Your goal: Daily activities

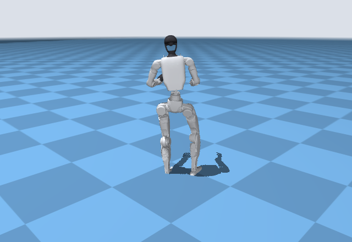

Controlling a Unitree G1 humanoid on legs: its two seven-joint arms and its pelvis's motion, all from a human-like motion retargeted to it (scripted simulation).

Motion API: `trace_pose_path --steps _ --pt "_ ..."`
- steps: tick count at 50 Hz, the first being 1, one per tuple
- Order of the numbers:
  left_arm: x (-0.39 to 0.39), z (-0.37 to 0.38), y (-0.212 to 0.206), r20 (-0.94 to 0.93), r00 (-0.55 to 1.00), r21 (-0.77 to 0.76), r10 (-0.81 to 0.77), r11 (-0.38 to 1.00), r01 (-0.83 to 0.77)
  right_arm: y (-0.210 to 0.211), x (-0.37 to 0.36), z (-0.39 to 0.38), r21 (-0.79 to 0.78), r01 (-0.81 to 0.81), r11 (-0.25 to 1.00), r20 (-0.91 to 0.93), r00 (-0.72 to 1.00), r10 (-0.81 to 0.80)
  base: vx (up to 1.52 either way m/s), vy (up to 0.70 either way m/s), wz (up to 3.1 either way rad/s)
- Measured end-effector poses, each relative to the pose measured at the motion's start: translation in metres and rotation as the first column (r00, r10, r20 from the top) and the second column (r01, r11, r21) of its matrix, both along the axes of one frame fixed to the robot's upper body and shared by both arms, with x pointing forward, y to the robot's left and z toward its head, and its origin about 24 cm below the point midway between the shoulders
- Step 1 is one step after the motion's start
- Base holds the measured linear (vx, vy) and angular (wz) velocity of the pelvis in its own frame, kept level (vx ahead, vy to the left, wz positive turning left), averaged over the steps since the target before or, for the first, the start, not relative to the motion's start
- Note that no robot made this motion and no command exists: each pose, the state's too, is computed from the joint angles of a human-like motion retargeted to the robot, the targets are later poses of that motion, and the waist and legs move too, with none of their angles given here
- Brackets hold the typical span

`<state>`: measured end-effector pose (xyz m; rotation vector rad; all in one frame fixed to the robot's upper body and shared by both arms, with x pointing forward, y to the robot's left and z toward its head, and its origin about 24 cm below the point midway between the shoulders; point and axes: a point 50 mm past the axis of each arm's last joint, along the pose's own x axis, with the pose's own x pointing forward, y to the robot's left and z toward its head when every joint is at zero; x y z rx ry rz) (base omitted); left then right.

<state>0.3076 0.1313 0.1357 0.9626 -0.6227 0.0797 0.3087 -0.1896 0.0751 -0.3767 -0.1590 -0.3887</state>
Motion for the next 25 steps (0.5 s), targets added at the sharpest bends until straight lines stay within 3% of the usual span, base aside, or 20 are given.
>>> trace_pose_path --steps 13,25 --pt "-0.001 -0.018 0.007 -0.102 0.995 -0.095 0.021 0.995 -0.031 0.033 -0.020 0.020 0.036 -0.176 0.984 0.128 0.977 0.170 0.00 0.00 0.00" --pt "-0.011 -0.043 0.012 -0.173 0.984 -0.199 0.044 0.977 -0.078 0.044 -0.032 0.006 0.030 -0.142 0.989 0.108 0.985 0.138 0.00 0.00 0.00"
